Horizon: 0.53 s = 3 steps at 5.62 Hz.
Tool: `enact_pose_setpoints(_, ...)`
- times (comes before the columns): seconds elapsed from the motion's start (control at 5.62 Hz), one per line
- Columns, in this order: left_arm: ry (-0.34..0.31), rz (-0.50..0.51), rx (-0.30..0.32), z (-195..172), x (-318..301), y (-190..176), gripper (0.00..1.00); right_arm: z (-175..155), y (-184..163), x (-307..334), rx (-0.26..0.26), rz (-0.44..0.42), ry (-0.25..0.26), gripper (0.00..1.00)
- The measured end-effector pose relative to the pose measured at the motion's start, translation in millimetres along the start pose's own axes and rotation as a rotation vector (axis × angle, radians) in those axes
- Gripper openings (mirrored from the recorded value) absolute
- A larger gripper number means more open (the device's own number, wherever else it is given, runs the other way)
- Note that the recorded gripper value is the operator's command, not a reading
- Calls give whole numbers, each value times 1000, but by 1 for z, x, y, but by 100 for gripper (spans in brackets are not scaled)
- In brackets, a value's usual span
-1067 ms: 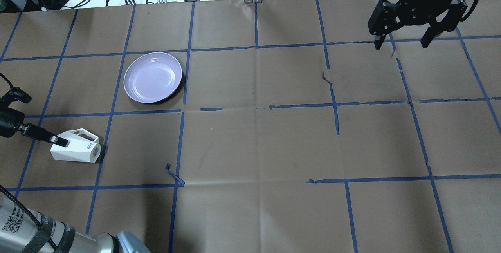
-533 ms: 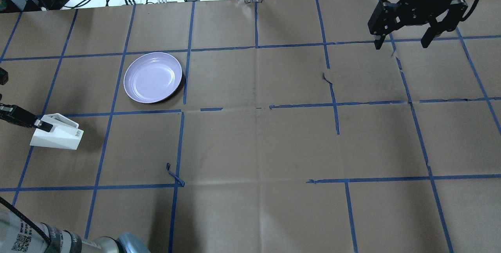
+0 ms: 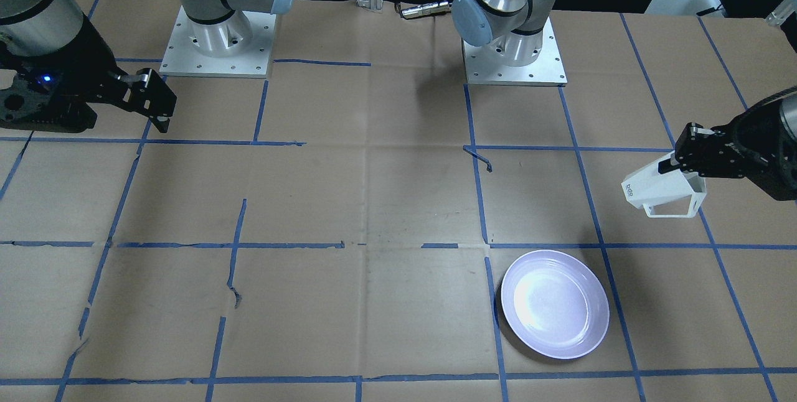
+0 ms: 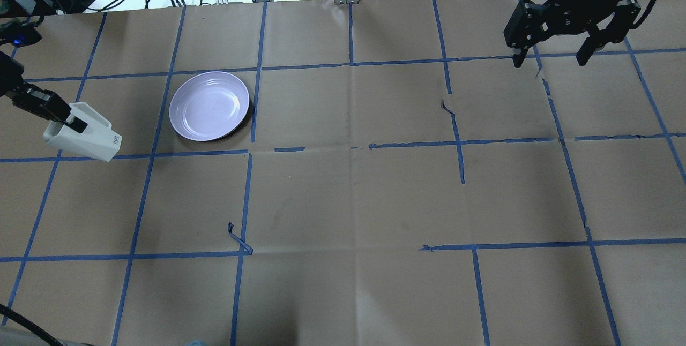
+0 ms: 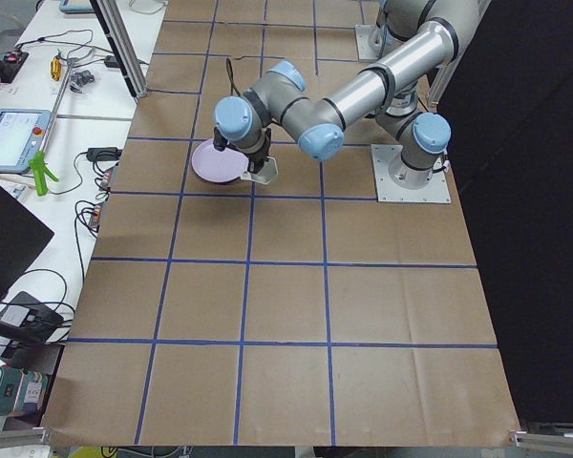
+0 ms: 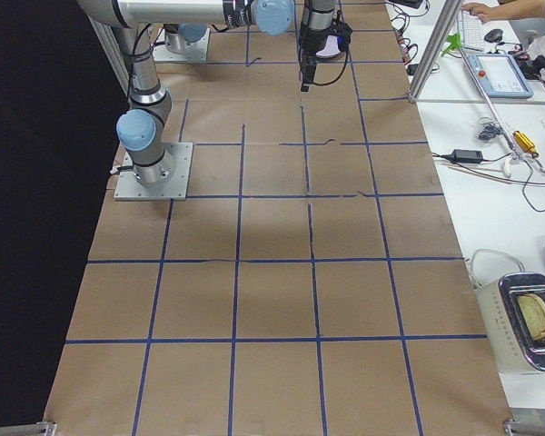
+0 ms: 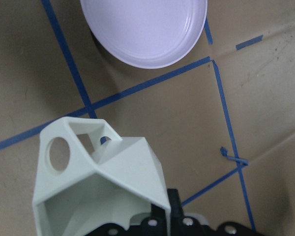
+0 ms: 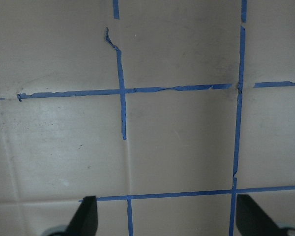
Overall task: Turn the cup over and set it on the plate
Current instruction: 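Carry the upright white mug with the left gripper toward the plate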
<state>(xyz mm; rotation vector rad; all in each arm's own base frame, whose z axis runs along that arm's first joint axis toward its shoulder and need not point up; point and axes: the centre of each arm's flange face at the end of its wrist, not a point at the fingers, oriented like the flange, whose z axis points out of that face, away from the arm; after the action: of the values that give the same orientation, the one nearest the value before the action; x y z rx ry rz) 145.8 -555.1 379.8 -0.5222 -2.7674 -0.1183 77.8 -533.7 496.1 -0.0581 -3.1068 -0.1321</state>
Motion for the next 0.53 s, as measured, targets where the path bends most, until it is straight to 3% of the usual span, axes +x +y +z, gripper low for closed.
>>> enact_pose_setpoints(0.36,-278,81,-43,41,80,-88,0,0,0,0,0,0,0,100)
enact_pose_setpoints(0.53,-387,142,-50,66,121,-121,0,0,0,0,0,0,0,100)
